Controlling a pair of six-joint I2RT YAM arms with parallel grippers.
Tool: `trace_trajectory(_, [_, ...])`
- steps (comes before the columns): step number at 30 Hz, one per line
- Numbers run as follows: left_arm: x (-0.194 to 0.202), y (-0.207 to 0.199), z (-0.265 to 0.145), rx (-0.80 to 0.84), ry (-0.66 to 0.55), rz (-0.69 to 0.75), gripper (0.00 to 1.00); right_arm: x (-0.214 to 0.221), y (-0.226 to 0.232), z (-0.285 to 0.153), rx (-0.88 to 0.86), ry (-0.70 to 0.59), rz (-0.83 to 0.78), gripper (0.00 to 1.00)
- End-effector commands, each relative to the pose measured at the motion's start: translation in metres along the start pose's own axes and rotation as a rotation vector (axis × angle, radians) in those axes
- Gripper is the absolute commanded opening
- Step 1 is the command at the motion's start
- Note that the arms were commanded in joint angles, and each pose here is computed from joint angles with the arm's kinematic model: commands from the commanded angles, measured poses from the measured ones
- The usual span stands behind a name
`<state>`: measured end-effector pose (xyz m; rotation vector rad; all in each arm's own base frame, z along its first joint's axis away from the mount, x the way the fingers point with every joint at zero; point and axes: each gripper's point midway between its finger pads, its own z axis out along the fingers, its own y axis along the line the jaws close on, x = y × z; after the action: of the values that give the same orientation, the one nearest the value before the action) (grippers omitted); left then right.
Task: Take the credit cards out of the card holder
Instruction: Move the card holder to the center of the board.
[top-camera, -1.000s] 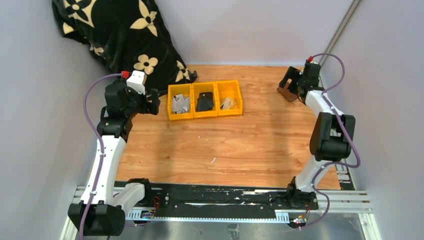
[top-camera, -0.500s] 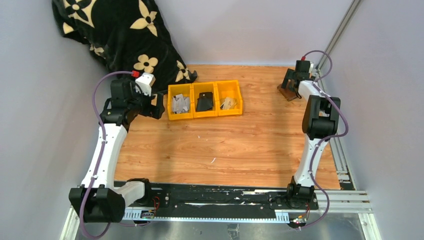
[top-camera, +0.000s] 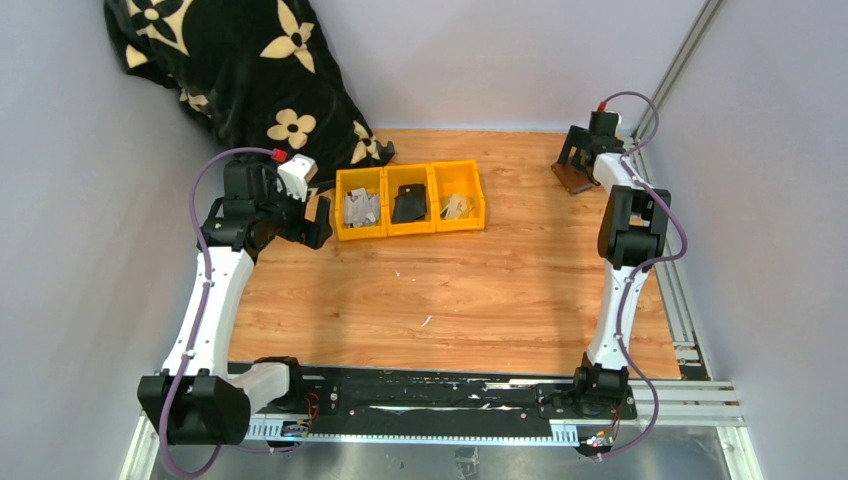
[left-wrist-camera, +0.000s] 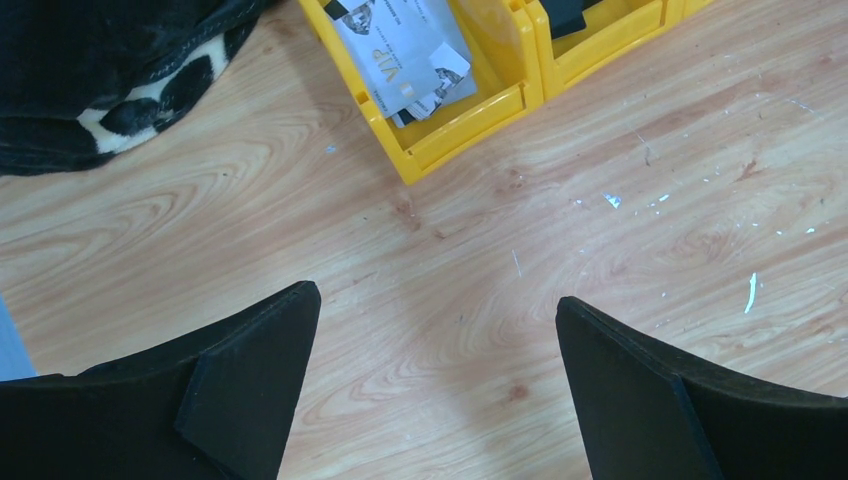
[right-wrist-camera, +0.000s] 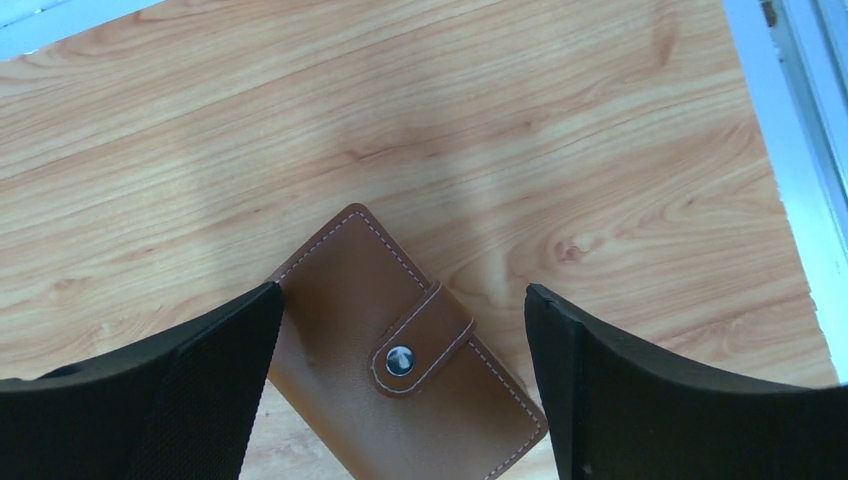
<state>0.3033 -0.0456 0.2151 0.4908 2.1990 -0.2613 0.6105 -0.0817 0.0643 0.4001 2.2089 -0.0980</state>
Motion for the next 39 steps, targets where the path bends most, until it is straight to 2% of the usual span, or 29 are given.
trace_trajectory(1, [-0.007,0.0,-0.005,0.009,-0.01,0.013,1.0,0.046,0.019,0.005,-0.103,0.143,-0.014,0.91])
trace_trajectory(7, [-0.002,0.0,-0.004,0.008,0.016,0.008,1.0,0.05,0.033,-0.02,-0.168,0.159,-0.042,0.76])
trace_trajectory(10, [-0.002,0.001,-0.007,-0.004,0.011,0.018,1.0,0.058,0.037,-0.037,-0.185,0.209,-0.029,0.69])
trace_trajectory(18, [-0.003,0.01,-0.012,-0.061,0.003,0.044,1.0,0.103,0.05,-0.09,-0.194,0.328,-0.062,0.67])
trace_trajectory(23, [-0.01,0.013,-0.014,-0.084,-0.019,0.033,1.0,0.155,0.073,-0.129,-0.187,0.415,-0.144,0.66])
trace_trajectory(27, [-0.015,0.021,-0.014,-0.125,-0.032,0.022,1.0,0.198,0.081,-0.167,-0.184,0.492,-0.149,0.63])
trace_trajectory(31, [-0.018,0.029,-0.007,-0.155,-0.049,-0.003,1.0,0.227,0.09,-0.203,-0.188,0.514,-0.173,0.63])
trace_trajectory(35, [-0.022,0.036,0.006,-0.171,-0.042,-0.054,1.0,0.254,0.081,-0.23,-0.133,0.52,-0.186,0.63])
trace_trajectory(39, [-0.021,0.042,0.024,-0.164,-0.022,-0.104,1.0,0.275,0.097,-0.256,-0.194,0.51,-0.185,0.63])
